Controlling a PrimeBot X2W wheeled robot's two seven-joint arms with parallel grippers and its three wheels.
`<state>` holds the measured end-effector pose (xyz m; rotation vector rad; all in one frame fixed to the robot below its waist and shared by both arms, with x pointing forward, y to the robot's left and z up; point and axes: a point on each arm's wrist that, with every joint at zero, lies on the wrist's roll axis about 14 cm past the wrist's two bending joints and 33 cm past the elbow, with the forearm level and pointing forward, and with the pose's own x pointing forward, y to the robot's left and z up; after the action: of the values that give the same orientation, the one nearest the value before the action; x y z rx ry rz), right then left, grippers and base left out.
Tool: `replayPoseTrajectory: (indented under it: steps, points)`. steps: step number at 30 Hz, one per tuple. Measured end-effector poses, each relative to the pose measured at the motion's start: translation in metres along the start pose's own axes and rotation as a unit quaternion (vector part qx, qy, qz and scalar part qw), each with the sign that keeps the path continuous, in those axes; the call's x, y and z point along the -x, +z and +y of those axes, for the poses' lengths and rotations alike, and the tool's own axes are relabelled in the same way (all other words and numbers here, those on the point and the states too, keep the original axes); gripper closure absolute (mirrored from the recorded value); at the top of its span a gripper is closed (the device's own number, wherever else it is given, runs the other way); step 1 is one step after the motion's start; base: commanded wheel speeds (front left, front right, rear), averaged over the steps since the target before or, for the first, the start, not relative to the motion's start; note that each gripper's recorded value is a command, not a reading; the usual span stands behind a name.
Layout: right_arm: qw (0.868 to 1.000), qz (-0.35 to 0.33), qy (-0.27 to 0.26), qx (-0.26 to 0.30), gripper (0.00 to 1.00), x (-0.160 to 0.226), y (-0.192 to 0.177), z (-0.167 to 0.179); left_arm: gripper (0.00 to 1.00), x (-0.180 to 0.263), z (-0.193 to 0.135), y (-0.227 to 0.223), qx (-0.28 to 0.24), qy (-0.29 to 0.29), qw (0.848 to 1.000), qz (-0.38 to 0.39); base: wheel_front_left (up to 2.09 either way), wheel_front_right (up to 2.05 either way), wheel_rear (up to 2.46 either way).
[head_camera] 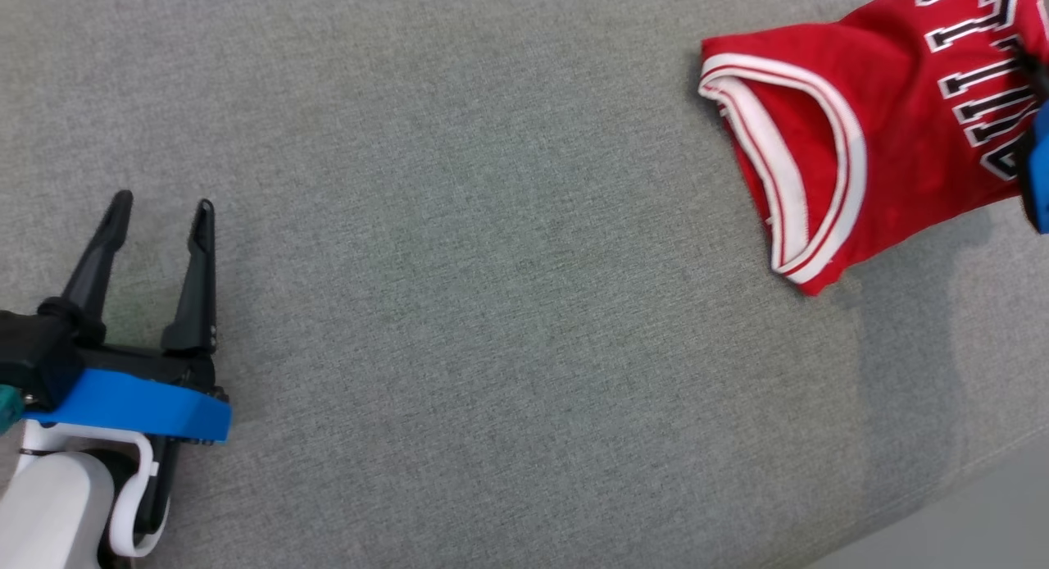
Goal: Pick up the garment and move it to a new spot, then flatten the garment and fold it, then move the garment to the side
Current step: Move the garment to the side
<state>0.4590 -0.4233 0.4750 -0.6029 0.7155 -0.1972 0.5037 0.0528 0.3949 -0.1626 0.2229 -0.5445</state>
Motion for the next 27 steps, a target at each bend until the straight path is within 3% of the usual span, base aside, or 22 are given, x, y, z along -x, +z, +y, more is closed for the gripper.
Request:
replayPoseTrajectory:
  steps: [13,14,15,22,27]
  points:
    - [0.997,0.013,-0.057,-0.055,1.00,-0.011,-0.022,-0.035,0.00,0.006,0.015,0.014,-0.020,0.013,1.000,-0.005,0.00,0.00,0.00]
    - [0.996,0.015,-0.060,-0.059,0.69,-0.010,-0.024,-0.037,0.00,0.008,0.015,0.015,-0.020,0.015,1.000,-0.005,0.00,0.00,0.00]
    - [0.996,0.017,-0.063,-0.062,0.00,-0.010,-0.025,-0.039,0.00,0.010,0.015,0.016,-0.020,0.017,1.000,-0.006,0.00,0.00,0.00]
    - [0.995,-0.039,-0.054,-0.072,0.00,-0.002,0.001,-0.034,0.00,0.030,0.011,0.030,-0.013,0.035,0.999,-0.021,0.00,0.00,0.00]
    - [0.986,-0.137,-0.019,-0.093,0.00,0.020,0.041,-0.012,0.00,0.063,0.004,0.048,-0.002,0.060,0.997,-0.049,0.00,0.00,0.00]
